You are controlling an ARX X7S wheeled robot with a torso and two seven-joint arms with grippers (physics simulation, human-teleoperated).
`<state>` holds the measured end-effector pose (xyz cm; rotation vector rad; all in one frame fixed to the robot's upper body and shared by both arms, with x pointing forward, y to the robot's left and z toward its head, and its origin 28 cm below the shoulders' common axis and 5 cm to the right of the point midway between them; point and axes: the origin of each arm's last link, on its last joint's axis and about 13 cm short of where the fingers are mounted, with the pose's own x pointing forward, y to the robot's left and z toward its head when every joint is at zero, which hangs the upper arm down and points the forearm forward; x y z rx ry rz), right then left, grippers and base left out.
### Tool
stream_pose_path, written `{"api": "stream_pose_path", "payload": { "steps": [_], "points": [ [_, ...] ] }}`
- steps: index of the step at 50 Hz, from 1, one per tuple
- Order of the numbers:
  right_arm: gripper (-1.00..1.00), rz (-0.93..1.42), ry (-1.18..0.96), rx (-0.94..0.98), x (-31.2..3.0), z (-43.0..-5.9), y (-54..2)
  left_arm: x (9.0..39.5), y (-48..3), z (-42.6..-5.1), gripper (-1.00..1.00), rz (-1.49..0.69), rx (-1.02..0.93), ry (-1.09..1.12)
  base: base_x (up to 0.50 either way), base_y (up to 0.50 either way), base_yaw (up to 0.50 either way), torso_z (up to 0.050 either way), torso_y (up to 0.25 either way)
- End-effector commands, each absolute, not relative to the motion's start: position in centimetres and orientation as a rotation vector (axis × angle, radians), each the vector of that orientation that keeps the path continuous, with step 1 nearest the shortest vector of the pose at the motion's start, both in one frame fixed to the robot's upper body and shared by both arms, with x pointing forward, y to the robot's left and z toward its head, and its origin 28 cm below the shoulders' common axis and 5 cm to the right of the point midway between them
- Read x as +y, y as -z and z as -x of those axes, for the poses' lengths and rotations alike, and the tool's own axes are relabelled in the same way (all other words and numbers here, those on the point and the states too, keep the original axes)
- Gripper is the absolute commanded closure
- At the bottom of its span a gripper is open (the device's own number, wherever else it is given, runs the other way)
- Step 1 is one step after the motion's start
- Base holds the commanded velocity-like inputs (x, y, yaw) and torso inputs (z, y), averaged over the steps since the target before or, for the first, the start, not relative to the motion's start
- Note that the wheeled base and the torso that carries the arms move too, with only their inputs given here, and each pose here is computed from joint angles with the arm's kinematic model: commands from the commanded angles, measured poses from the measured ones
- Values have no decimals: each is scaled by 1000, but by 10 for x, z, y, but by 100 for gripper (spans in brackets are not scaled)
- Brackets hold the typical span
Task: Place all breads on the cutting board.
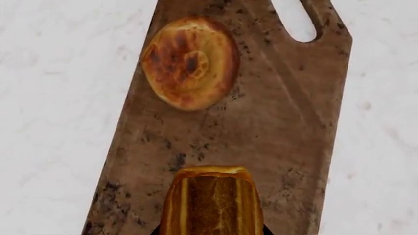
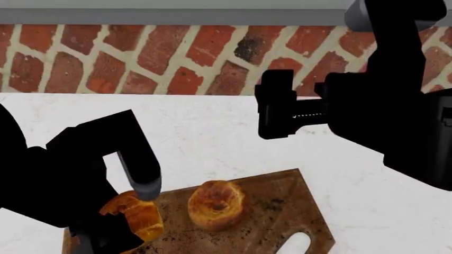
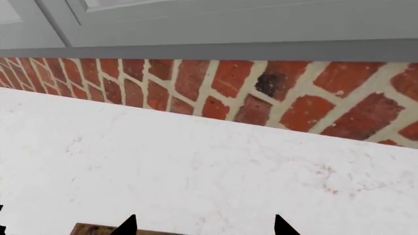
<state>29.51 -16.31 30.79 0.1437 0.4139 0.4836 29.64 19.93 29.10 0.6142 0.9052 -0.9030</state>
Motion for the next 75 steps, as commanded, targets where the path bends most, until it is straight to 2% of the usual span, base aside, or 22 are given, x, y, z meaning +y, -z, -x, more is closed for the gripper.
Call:
{"api": "stream_pose_path", "payload": {
  "steps": [1, 20, 31, 43, 51, 54, 61, 68, 75],
  "points": [
    [-100, -156, -493, 418, -163, -295, -302, 197, -283, -302, -100, -650, 899, 880, 0, 0, 0, 0, 0],
    [-100, -164, -493, 401, -164, -294, -305, 196, -319, -292, -100, -570, 772, 913, 0, 0, 0, 0, 0],
    [-100, -158, -459, 376, -167, -294, -309, 214, -366, -280, -100, -334, 515, 908, 0, 0, 0, 0, 0],
    [-100, -119, -452, 312, -167, -283, -321, 227, -385, -259, -100, -217, 290, 838, 0, 0, 0, 0, 0],
    [-100, -58, -398, 275, -169, -278, -317, 240, -378, -259, -100, -221, 167, 655, 0, 0, 0, 0, 0],
    [-100, -77, -400, 256, -170, -272, -319, 240, -377, -257, -100, -224, 172, 618, 0, 0, 0, 0, 0],
    [-100, -105, -371, 201, -174, -262, -322, 238, -378, -248, -100, -241, 40, 468, 0, 0, 0, 0, 0],
    [-100, -98, -336, 141, -177, -250, -320, 246, -378, -247, -100, -130, -22, 394, 0, 0, 0, 0, 0],
    [-100, -83, -325, 121, -177, -245, -320, 251, -380, -247, -100, -118, -42, 335, 0, 0, 0, 0, 0]
  ]
}}
